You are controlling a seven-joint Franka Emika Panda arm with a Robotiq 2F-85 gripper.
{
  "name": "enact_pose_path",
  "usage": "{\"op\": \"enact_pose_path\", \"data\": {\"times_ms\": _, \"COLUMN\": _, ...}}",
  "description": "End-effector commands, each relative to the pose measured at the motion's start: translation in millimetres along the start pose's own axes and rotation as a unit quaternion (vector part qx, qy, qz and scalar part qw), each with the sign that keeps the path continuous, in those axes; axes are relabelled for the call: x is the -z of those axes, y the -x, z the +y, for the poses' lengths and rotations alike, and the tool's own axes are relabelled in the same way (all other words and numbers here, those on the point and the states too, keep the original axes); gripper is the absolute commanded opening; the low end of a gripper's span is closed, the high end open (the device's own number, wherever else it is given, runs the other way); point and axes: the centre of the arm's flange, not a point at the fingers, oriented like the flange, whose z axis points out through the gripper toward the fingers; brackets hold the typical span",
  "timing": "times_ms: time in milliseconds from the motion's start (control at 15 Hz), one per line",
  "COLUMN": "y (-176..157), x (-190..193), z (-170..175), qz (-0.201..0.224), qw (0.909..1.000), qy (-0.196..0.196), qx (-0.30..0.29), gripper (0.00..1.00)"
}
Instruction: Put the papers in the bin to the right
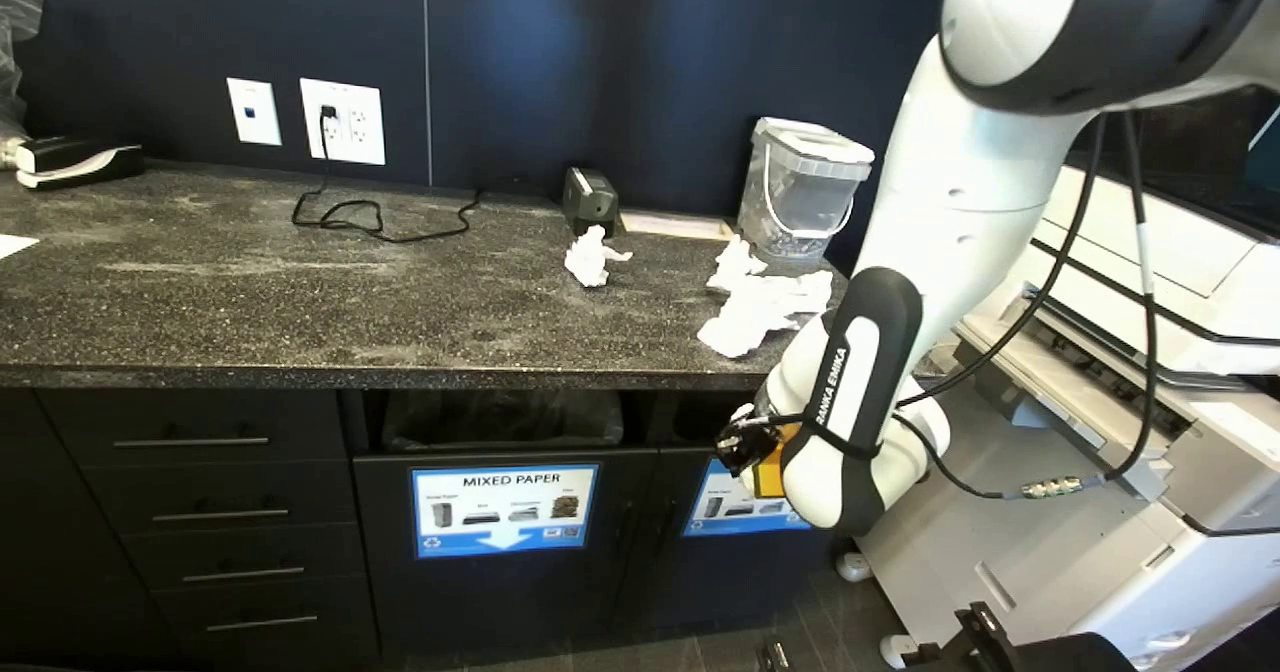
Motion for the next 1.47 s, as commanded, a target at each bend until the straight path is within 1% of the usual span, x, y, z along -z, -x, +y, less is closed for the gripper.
{"op": "enact_pose_path", "data": {"times_ms": 0, "y": 2, "x": -42, "z": 7, "qz": 0.079, "qw": 0.9963, "qy": -0.003, "qx": -0.034, "gripper": 0.16}}
{"op": "enact_pose_path", "data": {"times_ms": 133, "y": 1, "x": -52, "z": 12, "qz": 0.122, "qw": 0.9908, "qy": -0.014, "qx": -0.056, "gripper": 0.17}}
{"op": "enact_pose_path", "data": {"times_ms": 333, "y": -1, "x": -66, "z": 13, "qz": 0.184, "qw": 0.9802, "qy": -0.026, "qx": -0.068, "gripper": 0.18}}
{"op": "enact_pose_path", "data": {"times_ms": 600, "y": -11, "x": -84, "z": 11, "qz": 0.241, "qw": 0.9675, "qy": -0.041, "qx": -0.064, "gripper": 0.17}}
{"op": "enact_pose_path", "data": {"times_ms": 733, "y": -21, "x": -90, "z": 17, "qz": 0.261, "qw": 0.9624, "qy": -0.043, "qx": -0.061, "gripper": 0.17}}
{"op": "enact_pose_path", "data": {"times_ms": 1067, "y": -31, "x": -110, "z": 16, "qz": 0.295, "qw": 0.9525, "qy": -0.056, "qx": -0.049, "gripper": 0.17}}
{"op": "enact_pose_path", "data": {"times_ms": 1400, "y": -42, "x": -129, "z": 8, "qz": 0.309, "qw": 0.9483, "qy": -0.066, "qx": -0.031, "gripper": 0.17}}
